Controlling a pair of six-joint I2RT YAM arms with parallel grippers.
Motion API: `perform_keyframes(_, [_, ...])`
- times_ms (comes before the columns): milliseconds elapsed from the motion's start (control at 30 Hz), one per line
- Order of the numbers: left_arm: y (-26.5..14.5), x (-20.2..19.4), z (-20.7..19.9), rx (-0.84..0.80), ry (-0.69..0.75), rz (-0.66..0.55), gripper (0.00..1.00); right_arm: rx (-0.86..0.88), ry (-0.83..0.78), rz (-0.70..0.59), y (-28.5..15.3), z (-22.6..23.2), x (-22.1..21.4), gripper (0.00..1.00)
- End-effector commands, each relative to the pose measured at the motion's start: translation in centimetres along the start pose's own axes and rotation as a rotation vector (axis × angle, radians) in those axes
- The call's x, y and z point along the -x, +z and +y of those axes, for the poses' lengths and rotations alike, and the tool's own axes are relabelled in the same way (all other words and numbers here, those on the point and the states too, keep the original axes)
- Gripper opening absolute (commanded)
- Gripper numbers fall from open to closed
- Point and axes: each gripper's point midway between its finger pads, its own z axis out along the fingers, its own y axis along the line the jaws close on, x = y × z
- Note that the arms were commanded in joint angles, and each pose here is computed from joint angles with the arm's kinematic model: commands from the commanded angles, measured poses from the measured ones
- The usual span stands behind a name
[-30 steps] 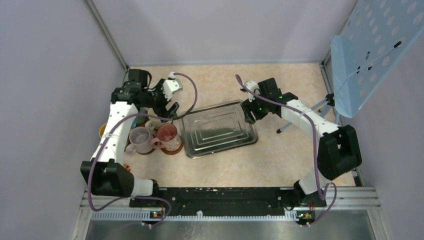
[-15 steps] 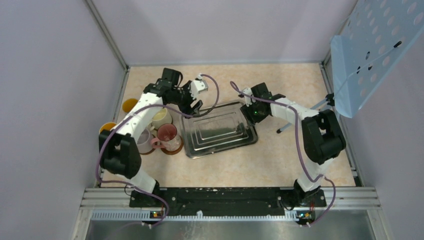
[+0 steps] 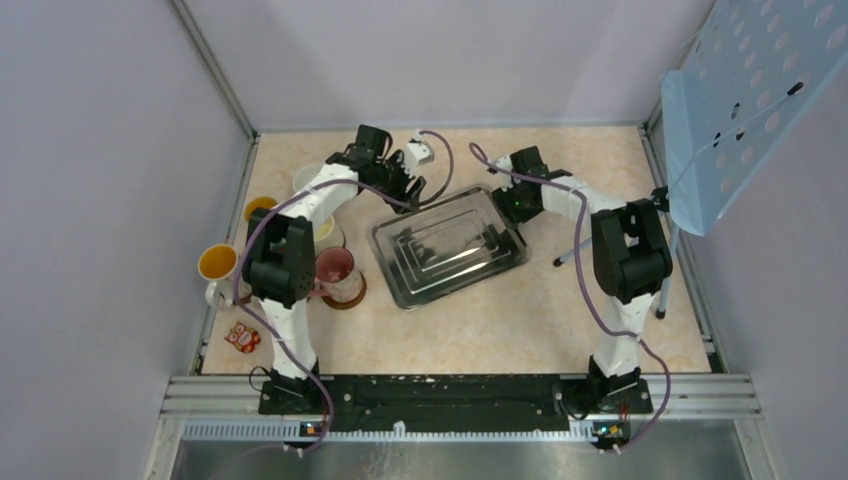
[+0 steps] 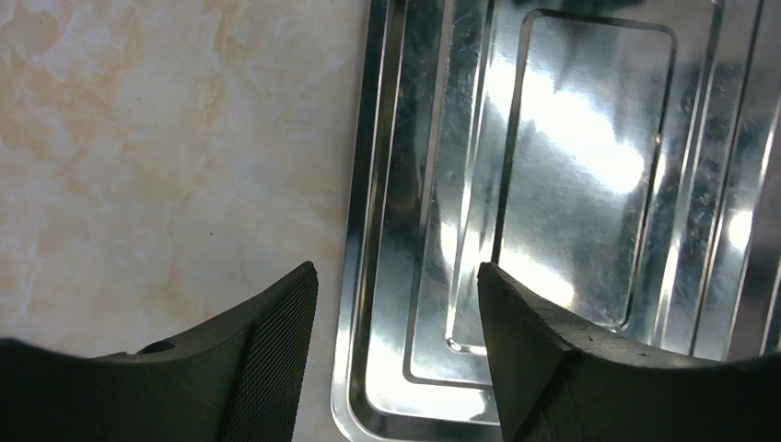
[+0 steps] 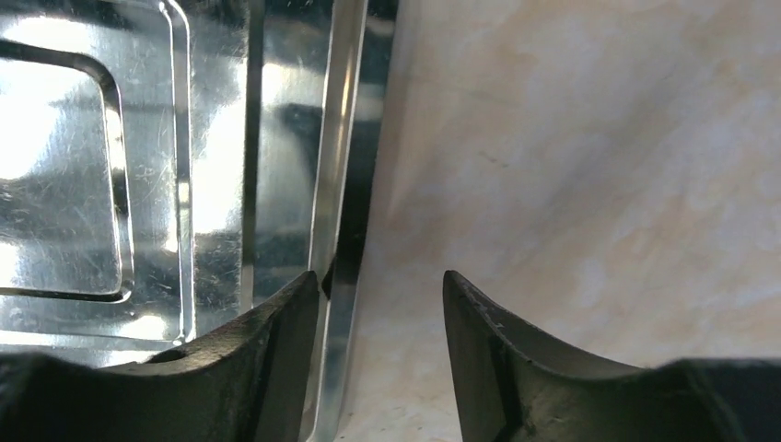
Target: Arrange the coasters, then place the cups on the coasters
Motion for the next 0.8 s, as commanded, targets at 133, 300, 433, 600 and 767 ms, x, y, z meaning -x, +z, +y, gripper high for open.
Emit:
perform_keyframes(133, [5.5,1.6,3.4,0.022,-0.065,-0.013,0.7,0.078,-0.04,-0.266,-6.2,-0.3,8.6,0.61])
perform_keyframes(300, [8.2,2.5,2.9,-0.047,-0.046,0.011,0.7,0.094,-0.024,-0.336,-9.9,0.3,9.0,0.62])
perform_keyframes(433, [9.9,2.2,2.1,-0.052,-0.004,0.034,0.7,0.064,0.011,-0.379,-12.3,0.1,8.5,0.63])
perform_keyframes(600, [11.5,1.1,2.0,-0.024,0.017,0.092,0.68,0.051,0.06,-0.449,-15.1,0.2,8.0,0.65])
perform_keyframes(767, [11.8,0.0,2.5,0.042,-0.045,0.145,0.44,0.063,0.06,-0.463,-16.5,0.6,7.5,0.65])
